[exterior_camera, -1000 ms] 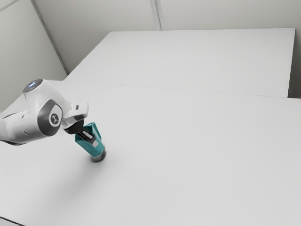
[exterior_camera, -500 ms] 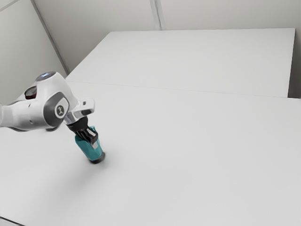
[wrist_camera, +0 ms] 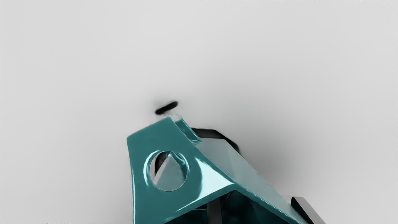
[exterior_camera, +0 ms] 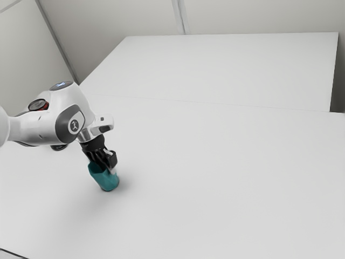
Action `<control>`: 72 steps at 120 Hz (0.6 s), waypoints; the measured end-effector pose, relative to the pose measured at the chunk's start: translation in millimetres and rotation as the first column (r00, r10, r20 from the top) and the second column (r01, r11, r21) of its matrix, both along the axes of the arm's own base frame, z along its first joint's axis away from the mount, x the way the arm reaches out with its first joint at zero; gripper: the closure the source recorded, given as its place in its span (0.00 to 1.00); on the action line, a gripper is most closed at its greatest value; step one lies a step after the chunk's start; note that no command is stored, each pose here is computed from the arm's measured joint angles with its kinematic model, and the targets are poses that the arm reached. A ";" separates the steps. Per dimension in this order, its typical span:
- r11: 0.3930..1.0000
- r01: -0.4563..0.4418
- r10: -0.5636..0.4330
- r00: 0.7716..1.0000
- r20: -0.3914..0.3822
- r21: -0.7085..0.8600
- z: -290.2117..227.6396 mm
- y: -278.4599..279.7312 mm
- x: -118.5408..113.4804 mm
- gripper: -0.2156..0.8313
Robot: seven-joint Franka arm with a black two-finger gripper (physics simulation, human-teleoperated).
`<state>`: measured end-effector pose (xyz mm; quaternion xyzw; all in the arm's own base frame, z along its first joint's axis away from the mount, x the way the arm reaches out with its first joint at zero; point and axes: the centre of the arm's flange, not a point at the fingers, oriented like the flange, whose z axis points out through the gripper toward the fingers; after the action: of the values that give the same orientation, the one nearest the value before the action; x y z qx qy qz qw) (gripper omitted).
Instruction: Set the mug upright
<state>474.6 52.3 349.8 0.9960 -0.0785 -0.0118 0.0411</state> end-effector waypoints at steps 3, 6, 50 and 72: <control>1.000 -0.003 0.003 1.000 0.004 0.000 2.1 0.0 0.2 0.57; 1.000 -0.006 0.006 1.000 0.008 -0.001 4.2 -0.1 0.3 0.54; 1.000 -0.018 0.018 0.996 0.087 -0.008 48.9 -10.5 9.4 0.34; 1.000 0.008 -0.011 0.990 0.140 0.020 121.2 -20.5 79.3 0.26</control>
<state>553.8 31.8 471.1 0.9943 -0.0856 0.0571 0.0260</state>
